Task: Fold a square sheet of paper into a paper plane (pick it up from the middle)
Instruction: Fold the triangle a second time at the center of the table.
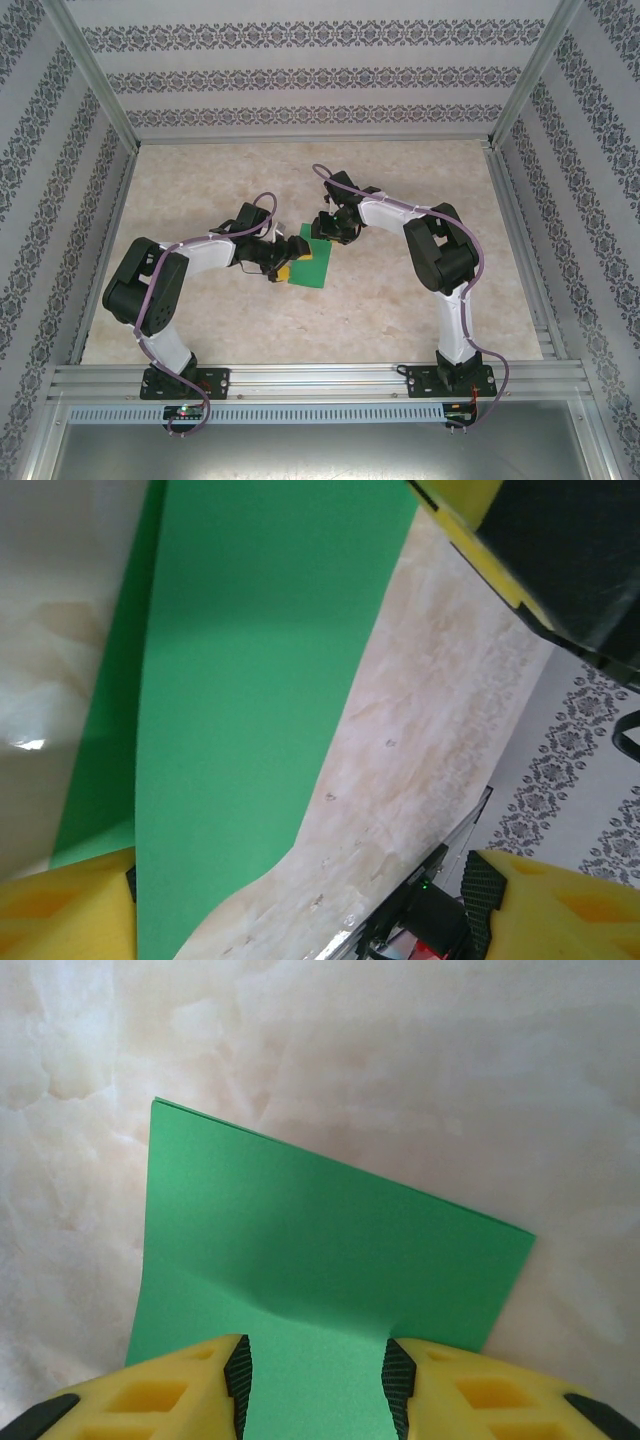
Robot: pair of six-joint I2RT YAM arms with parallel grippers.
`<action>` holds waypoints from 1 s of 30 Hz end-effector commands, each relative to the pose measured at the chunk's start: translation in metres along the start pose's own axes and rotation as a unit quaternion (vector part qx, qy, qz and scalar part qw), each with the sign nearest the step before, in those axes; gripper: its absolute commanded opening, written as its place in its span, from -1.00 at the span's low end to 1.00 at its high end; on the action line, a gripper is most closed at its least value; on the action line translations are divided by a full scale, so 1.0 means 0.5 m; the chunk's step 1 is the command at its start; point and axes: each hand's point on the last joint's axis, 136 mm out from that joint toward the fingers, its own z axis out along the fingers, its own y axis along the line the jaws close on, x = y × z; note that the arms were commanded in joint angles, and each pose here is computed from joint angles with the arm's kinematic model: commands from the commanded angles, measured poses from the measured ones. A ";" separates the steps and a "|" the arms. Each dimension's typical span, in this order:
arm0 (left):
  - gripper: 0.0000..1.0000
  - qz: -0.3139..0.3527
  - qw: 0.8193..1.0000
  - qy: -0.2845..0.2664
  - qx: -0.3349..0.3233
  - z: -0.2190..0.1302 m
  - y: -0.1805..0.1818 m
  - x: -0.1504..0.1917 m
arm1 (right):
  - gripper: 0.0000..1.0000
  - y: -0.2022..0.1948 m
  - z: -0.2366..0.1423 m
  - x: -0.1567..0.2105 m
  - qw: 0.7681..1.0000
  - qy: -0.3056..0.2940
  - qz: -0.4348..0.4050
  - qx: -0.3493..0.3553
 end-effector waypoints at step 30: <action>-0.14 0.037 0.995 0.008 0.095 0.014 -0.081 0.000 | -0.16 -0.071 0.042 0.048 0.998 0.038 0.011 0.049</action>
